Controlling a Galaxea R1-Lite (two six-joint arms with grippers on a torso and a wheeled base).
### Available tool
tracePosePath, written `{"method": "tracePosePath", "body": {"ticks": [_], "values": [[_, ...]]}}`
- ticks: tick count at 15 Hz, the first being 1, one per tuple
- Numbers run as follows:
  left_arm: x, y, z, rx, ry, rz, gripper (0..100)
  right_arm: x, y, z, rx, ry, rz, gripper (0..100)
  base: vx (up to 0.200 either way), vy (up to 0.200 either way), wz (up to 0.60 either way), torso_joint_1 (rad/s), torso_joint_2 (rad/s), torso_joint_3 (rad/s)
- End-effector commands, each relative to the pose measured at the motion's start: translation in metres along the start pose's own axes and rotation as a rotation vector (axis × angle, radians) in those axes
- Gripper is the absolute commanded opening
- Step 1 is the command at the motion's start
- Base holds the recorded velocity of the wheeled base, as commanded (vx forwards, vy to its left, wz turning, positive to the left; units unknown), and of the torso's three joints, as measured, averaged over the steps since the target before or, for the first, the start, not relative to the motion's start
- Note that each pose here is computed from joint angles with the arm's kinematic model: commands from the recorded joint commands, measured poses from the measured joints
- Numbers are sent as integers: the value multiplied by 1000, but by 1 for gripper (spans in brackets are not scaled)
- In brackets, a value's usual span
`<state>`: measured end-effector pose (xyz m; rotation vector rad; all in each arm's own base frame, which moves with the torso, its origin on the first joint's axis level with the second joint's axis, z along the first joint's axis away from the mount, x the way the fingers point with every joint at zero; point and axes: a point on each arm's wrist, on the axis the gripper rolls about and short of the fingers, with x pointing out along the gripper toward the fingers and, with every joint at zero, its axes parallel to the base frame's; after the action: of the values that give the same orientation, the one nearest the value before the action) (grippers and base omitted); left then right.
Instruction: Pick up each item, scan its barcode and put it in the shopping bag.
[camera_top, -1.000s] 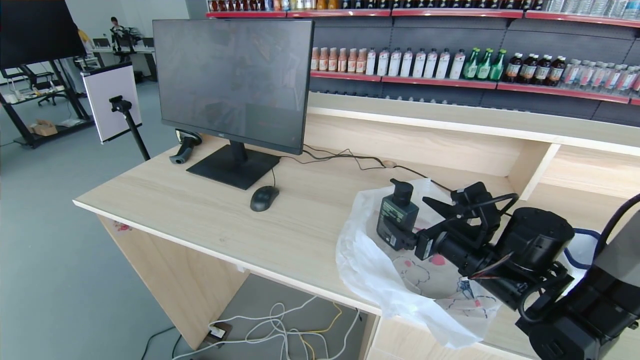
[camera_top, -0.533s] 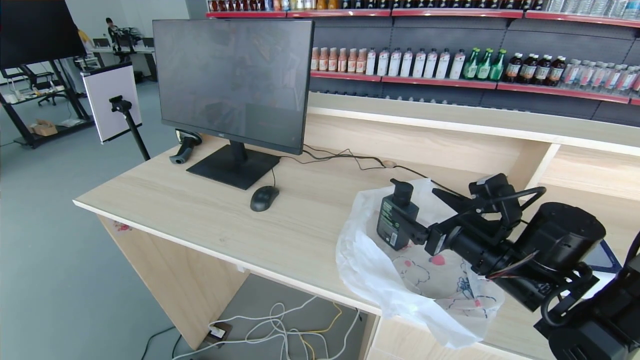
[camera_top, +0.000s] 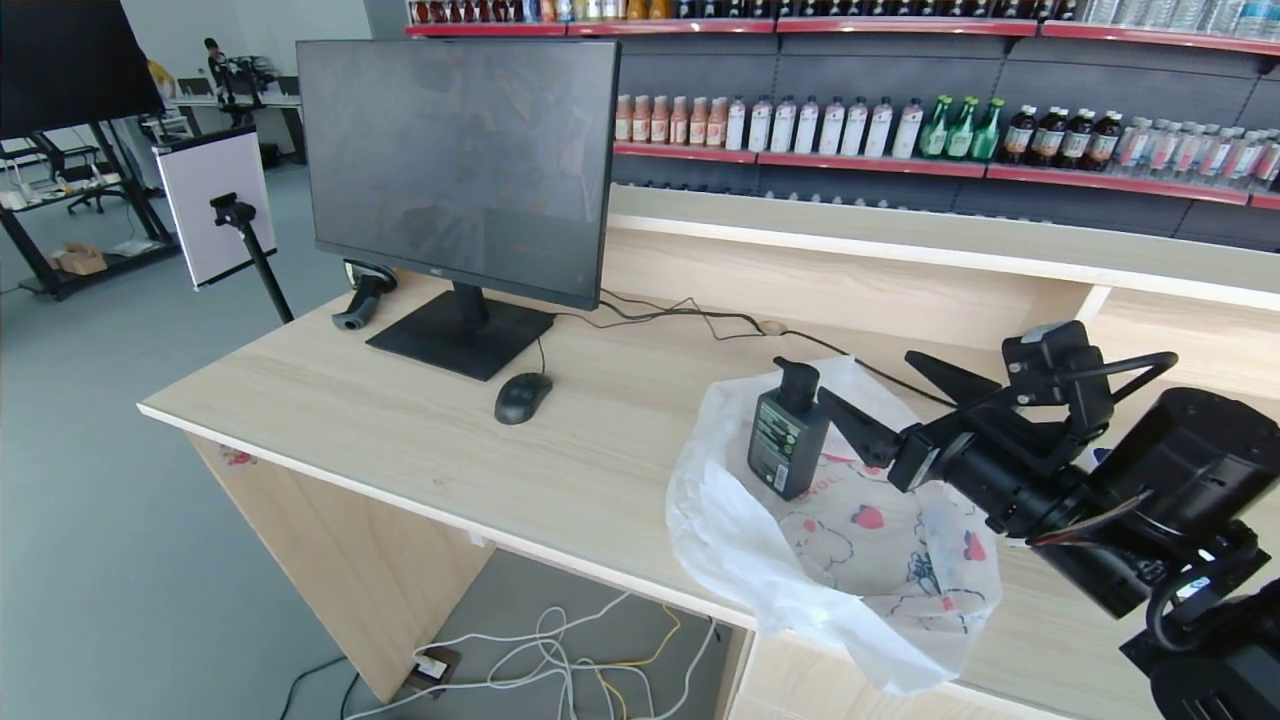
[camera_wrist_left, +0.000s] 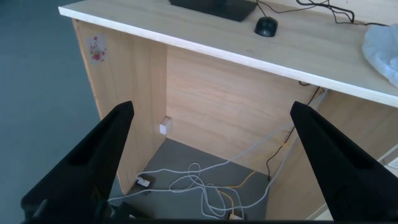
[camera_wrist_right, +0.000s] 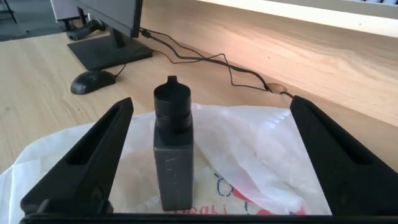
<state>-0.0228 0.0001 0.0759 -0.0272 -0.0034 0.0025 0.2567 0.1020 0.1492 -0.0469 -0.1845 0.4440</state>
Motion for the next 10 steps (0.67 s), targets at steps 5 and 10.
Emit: {"method": "tracePosePath", "body": {"ticks": [5, 10], "values": [[0, 0, 0, 0, 2, 1, 100, -3, -5, 6, -6, -20, -20, 100, 0, 0, -600, 1, 1, 3], [0, 0, 0, -3, 2, 1, 100, 0, -4, 8, -7, -31, -15, 100, 0, -40, -360, 4, 1, 4]]}}
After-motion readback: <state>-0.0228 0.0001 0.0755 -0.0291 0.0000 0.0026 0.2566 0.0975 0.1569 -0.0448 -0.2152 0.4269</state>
